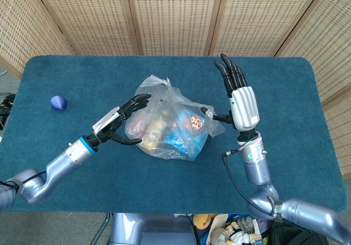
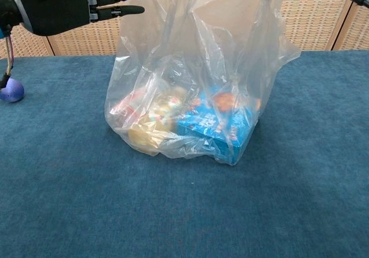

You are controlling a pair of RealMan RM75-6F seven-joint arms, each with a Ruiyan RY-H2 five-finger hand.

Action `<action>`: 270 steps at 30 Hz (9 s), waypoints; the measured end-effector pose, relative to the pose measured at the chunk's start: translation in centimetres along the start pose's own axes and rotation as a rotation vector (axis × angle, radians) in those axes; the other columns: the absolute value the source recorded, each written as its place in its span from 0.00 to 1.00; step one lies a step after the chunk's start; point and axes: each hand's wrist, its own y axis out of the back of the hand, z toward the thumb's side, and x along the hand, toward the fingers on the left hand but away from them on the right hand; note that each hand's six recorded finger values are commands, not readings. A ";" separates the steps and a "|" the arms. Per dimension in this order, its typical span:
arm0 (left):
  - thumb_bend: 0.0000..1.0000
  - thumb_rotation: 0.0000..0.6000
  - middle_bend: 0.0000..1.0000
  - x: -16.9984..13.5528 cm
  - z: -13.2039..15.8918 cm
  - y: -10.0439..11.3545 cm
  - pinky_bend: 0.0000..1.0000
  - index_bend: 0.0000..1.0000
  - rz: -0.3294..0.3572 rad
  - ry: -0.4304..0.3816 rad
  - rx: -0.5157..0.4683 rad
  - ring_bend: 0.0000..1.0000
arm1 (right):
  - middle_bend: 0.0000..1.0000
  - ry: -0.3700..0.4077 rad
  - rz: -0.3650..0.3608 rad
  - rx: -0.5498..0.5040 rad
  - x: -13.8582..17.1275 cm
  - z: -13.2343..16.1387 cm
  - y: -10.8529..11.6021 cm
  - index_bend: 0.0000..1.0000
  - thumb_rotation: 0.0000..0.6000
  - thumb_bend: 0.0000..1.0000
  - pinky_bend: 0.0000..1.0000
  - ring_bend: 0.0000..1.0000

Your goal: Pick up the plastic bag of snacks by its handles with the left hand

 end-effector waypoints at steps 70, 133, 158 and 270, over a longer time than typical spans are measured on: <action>0.32 0.43 0.17 6.7 1.2 -1.1 0.11 0.21 0.005 -0.038 -0.453 0.08 | 0.00 -0.013 -0.022 0.002 0.0 -1.7 1.7 0.00 1.00 0.00 0.10 0.00; 0.30 0.42 0.21 8.5 1.9 -5.7 0.18 0.27 -0.177 -0.020 -0.378 0.19 | 0.00 0.084 0.013 0.009 -1.4 0.7 2.9 0.01 1.00 0.09 0.10 0.00; 0.30 0.43 0.21 9.3 1.0 -8.2 0.17 0.28 -0.212 -0.001 -0.379 0.19 | 0.00 0.089 0.020 0.000 -2.3 1.8 3.1 0.01 1.00 0.13 0.10 0.00; 0.30 0.48 0.13 12.9 3.8 -13.6 0.14 0.26 -0.276 -0.021 -0.452 0.14 | 0.00 0.201 0.100 0.026 -3.1 7.9 1.6 0.00 1.00 0.15 0.10 0.00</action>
